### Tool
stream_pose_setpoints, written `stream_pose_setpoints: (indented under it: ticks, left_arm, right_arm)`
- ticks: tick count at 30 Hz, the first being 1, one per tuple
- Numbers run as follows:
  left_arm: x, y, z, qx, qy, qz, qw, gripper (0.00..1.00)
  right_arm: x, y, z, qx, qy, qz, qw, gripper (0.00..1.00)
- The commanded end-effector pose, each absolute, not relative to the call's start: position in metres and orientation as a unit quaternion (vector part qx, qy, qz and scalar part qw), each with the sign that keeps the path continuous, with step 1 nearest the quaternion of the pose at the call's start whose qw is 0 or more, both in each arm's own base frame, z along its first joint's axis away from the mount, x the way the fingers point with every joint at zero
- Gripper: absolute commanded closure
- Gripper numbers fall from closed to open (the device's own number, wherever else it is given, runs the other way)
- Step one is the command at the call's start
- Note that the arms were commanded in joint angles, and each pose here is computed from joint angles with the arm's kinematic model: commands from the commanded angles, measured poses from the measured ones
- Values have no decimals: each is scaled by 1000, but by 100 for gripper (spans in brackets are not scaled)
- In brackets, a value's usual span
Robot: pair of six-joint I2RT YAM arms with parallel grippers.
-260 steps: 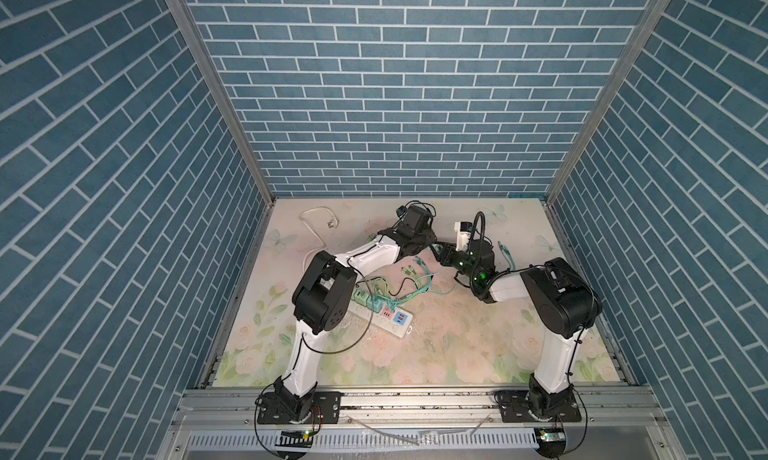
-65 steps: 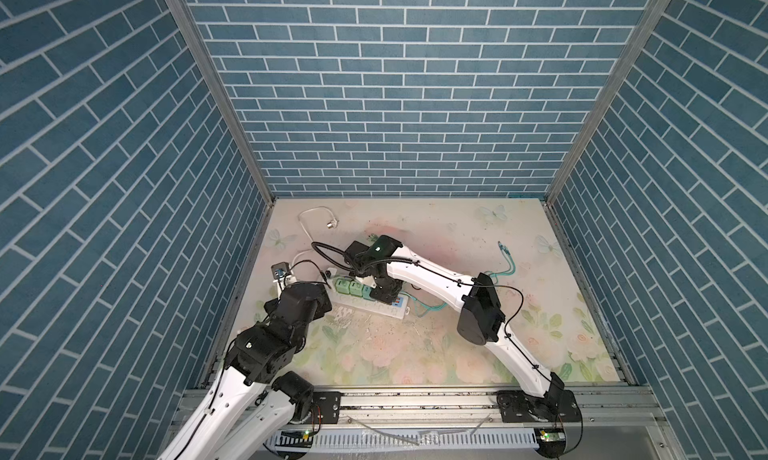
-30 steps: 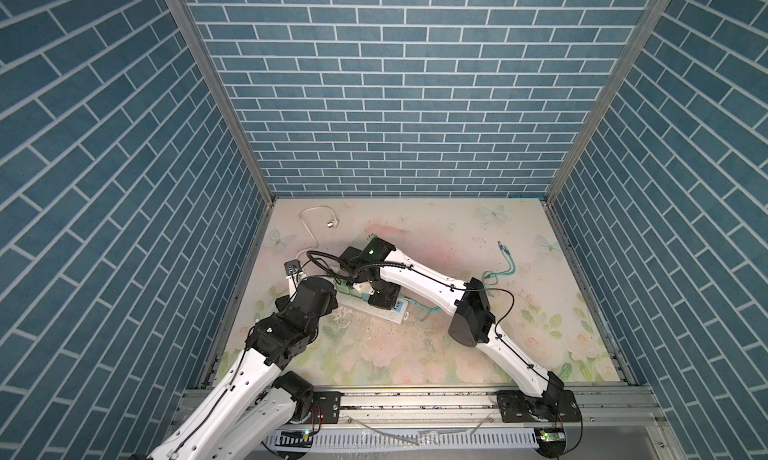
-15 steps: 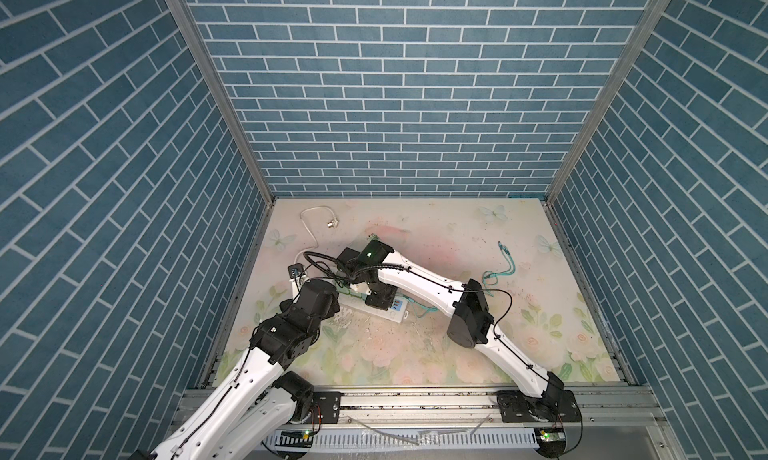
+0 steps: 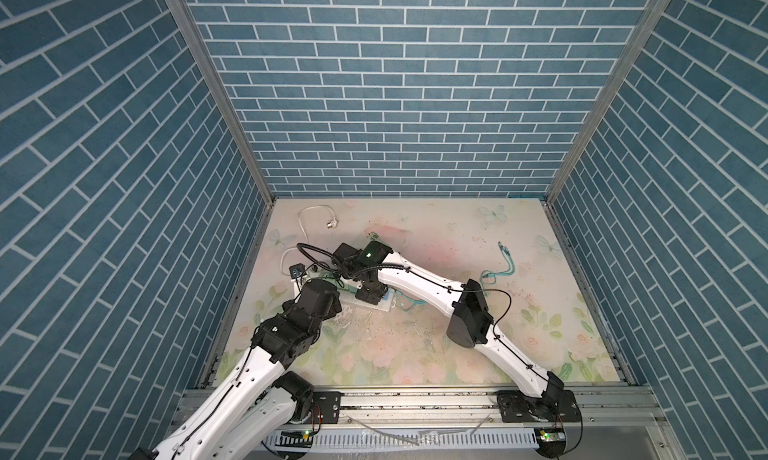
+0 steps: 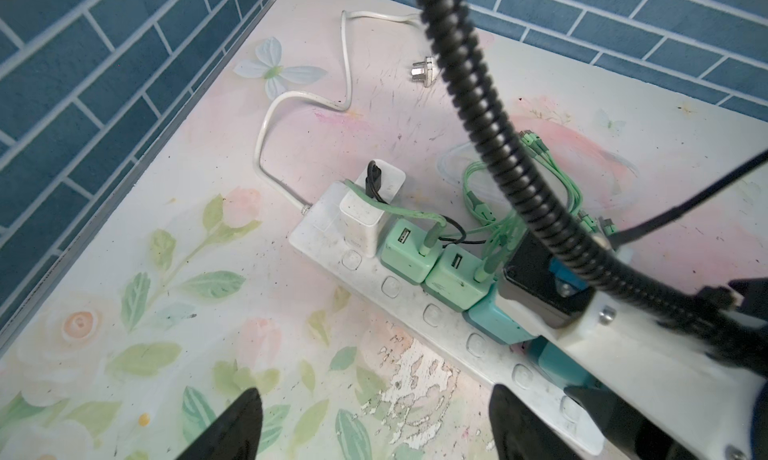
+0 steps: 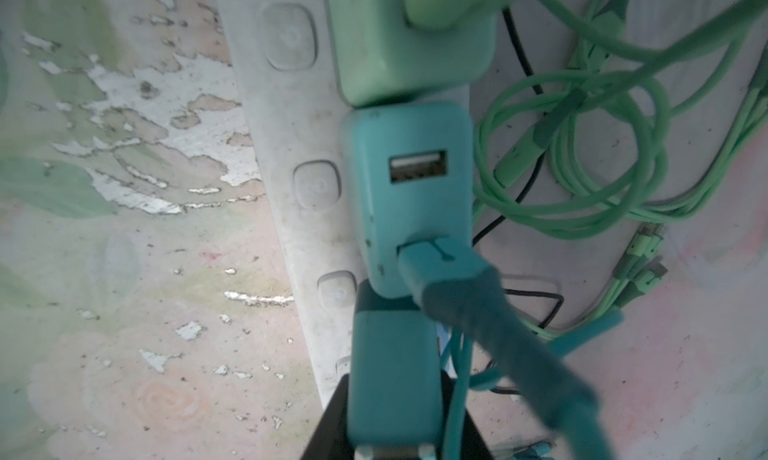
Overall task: Insert the plug
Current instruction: 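Push the teal charger down into the strip socket with the right gripper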
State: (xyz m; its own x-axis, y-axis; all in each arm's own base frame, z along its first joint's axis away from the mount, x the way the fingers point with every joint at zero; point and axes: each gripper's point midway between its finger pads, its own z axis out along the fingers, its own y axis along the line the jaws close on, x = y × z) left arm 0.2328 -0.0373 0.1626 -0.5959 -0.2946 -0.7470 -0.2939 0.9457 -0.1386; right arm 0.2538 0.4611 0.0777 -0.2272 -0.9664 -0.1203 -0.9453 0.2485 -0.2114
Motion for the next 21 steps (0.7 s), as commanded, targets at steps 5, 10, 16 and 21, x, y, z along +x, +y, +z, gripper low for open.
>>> stream_pose_setpoints:
  ticks: [5,10,16,21]
  left_arm:
    - [229,-34,156,-170,896,4,410,14]
    - [226,-32,157,-172,895,3,411,14]
    - [226,-32,155,-171,897,6,407,14]
    - [227,-33,155,-171,898,9,405,14]
  right_arm:
    - [254,478,-5,-621,778,-27,90,98]
    - [257,487,-1,-616,781,-10,104,90]
    - [264,487,10,-608,785,6,116,80]
    - [263,485,21,-610,783,24,119,77]
